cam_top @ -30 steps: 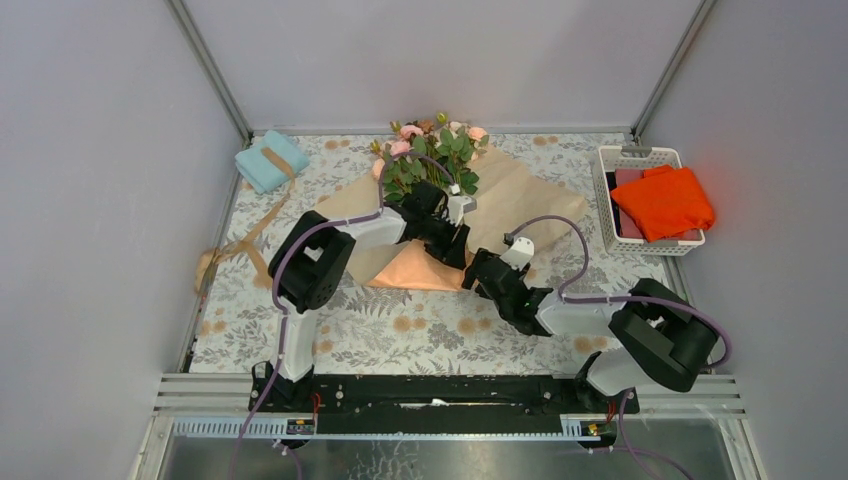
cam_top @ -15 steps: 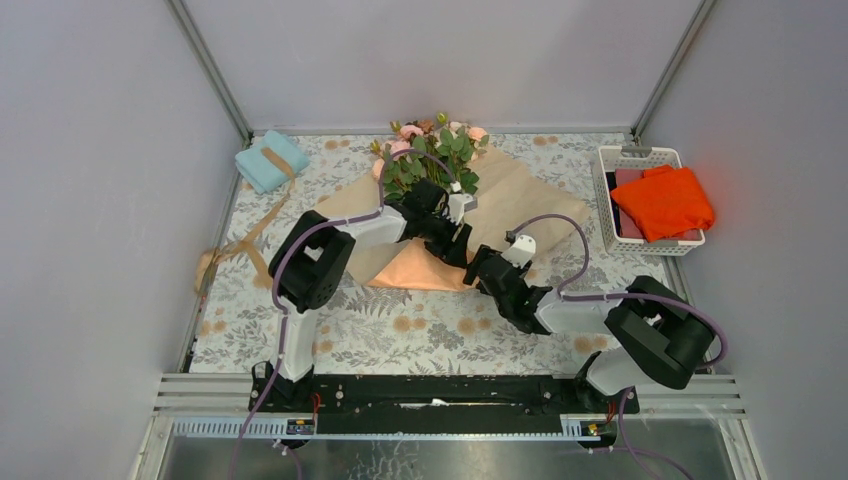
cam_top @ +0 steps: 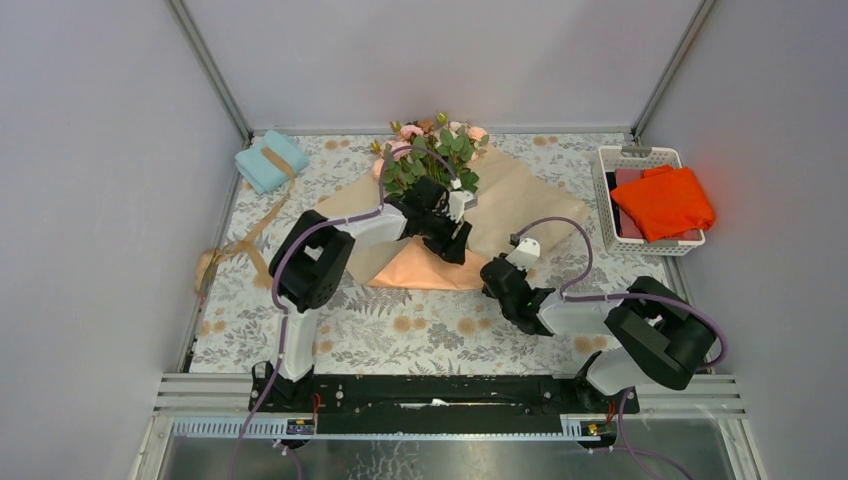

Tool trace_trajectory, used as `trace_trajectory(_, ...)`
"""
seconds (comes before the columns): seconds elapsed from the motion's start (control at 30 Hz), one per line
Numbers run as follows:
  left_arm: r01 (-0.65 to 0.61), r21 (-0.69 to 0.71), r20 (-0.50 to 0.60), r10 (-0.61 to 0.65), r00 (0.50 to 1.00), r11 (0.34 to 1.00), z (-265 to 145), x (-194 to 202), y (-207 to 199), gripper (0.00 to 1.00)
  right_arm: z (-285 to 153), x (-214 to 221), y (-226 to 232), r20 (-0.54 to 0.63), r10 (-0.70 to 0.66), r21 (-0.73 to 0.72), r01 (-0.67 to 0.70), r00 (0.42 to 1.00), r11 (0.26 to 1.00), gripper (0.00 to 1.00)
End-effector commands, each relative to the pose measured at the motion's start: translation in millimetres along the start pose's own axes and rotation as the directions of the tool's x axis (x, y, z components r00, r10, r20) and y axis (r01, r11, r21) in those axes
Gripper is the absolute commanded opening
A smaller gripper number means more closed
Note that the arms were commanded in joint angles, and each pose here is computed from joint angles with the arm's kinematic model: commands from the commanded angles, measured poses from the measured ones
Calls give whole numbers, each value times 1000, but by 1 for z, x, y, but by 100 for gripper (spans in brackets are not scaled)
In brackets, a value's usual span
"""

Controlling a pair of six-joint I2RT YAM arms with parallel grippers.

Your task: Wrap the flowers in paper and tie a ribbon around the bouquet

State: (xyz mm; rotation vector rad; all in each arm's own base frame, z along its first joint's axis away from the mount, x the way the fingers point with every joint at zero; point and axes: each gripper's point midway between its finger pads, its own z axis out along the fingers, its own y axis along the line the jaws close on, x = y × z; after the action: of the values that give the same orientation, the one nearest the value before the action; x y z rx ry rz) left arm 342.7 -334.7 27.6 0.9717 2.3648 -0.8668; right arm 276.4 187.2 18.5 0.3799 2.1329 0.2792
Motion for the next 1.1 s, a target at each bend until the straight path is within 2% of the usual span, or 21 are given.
trace_trajectory(0.0,-3,-101,-80,-5,997,995,-11,17,26,69,-1,-20,8,18,-110,11,110,994,994,7)
trace_trajectory(0.13,-27,-77,-62,22,998,997,-41,3,15,71,-2,-21,23,-29,-279,24,280,960,960,0)
trace_trajectory(0.3,43,-88,-44,-47,998,995,-66,6,28,72,-3,-17,19,-80,-474,81,480,877,874,0)
trace_trajectory(0.63,78,-127,-92,-90,992,989,-41,33,55,72,-4,-32,33,-103,-720,140,727,686,672,0)
trace_trajectory(0.73,79,-146,-96,-94,991,986,-33,35,63,72,-4,-34,43,-89,-810,129,813,580,568,0)
trace_trajectory(0.97,100,-172,-111,-121,986,980,-24,43,75,72,-2,-20,93,10,-966,43,965,258,258,0)
trace_trajectory(1.07,143,-152,-108,-160,981,978,-24,47,77,71,1,-5,110,34,-986,-10,986,166,165,0)
